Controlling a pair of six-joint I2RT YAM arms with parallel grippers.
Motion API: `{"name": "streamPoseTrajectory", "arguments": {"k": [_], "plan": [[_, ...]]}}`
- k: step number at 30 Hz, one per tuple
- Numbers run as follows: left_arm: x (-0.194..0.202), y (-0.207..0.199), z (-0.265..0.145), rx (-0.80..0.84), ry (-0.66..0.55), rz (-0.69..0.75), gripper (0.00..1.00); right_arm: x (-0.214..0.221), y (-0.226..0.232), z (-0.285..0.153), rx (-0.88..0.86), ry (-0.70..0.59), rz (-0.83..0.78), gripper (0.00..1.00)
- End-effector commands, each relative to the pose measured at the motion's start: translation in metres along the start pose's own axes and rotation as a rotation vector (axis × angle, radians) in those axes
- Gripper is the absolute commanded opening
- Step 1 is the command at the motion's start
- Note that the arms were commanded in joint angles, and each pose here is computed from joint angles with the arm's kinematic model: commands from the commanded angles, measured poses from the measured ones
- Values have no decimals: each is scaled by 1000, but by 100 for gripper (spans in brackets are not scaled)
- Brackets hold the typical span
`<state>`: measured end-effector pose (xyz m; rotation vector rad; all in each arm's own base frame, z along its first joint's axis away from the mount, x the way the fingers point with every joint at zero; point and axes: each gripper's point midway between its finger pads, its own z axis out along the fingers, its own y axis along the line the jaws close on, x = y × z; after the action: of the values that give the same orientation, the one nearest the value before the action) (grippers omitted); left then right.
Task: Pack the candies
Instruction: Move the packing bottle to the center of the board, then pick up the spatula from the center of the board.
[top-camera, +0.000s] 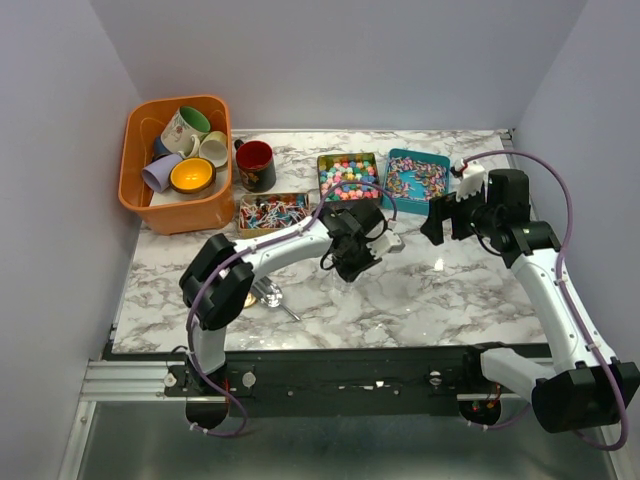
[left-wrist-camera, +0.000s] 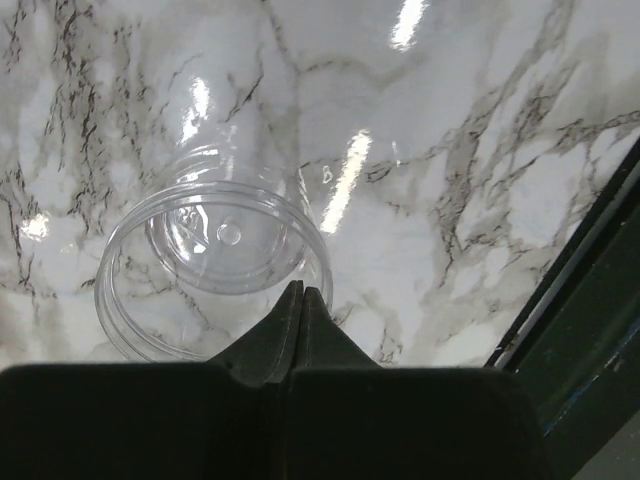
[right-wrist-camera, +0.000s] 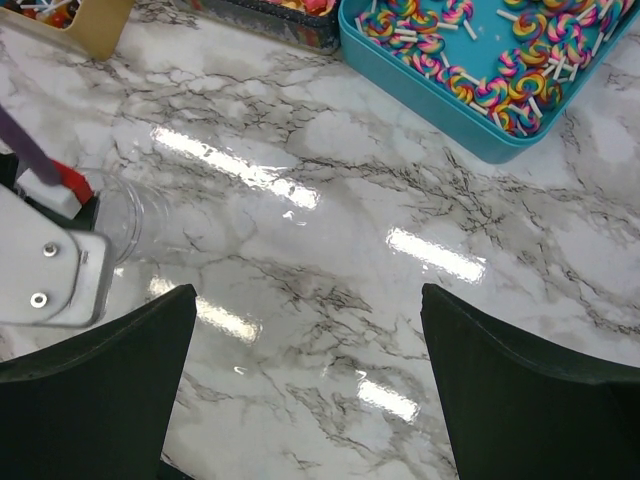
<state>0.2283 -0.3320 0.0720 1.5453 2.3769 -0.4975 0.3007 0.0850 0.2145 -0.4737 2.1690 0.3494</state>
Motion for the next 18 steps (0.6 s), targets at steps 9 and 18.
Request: {"name": "streamPoseTrajectory", "arguments": {"k": [9,18], "plan": [[-35,-8,-118,-21,-220,177,48,-8,2,-3,-19,-12,-6,100],[97,28,-171,95,-46,235,80,-4,1,8,-37,12,-3,100]]}}
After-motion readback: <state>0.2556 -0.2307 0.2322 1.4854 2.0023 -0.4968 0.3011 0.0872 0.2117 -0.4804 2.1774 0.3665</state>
